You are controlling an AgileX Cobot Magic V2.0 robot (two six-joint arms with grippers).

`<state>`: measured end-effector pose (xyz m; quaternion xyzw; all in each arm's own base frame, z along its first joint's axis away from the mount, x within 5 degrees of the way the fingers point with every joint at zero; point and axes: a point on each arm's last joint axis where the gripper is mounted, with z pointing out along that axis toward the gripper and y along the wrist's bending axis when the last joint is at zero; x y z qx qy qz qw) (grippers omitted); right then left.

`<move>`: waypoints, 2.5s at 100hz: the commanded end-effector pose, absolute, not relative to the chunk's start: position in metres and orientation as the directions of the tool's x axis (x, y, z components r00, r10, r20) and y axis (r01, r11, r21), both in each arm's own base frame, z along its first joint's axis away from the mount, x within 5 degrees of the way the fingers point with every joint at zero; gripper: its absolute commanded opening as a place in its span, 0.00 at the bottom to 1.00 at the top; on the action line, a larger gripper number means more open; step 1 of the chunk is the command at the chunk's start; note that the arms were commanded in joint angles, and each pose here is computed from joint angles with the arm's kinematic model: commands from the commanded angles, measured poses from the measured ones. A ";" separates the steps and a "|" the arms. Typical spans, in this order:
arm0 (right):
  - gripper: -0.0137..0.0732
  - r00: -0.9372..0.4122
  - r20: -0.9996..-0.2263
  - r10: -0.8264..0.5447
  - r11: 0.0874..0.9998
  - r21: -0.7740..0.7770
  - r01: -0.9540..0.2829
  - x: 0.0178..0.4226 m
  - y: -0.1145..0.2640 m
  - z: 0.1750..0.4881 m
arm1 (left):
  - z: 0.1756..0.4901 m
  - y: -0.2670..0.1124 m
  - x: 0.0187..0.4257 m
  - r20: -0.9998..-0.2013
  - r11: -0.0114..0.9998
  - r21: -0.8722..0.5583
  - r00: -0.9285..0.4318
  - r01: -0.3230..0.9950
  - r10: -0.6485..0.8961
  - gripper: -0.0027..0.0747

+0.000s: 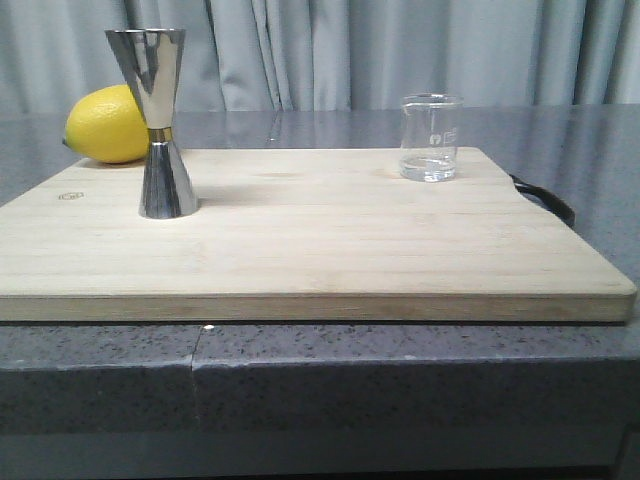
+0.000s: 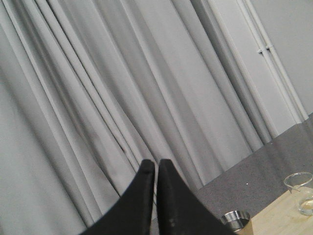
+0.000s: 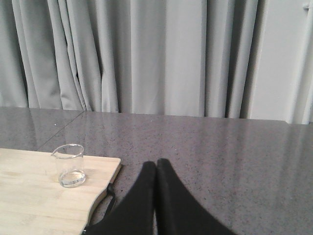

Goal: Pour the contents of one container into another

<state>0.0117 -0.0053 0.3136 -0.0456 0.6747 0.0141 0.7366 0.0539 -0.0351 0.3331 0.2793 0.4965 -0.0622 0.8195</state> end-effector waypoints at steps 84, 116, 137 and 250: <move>0.07 0.179 -0.983 -0.039 0.995 -0.054 -0.083 0.007 -0.005 0.323 | 0.290 -0.024 0.064 -0.856 0.925 0.310 0.489 0.218 0.171 0.01; 0.07 0.179 -0.983 -0.039 0.995 -0.054 -0.083 0.007 -0.005 0.323 | 0.229 -0.007 0.062 -0.962 0.991 0.024 0.274 0.132 -0.013 0.01; 0.07 0.179 -0.983 -0.039 0.995 -0.054 -0.083 0.007 -0.005 0.323 | 0.211 -0.004 0.054 -0.981 0.995 0.075 0.184 0.073 0.060 0.01; 0.07 0.177 -0.983 -0.039 0.995 -0.055 -0.083 0.007 -0.005 0.323 | 0.204 -0.004 0.055 -0.993 0.997 0.039 0.111 0.062 0.032 0.01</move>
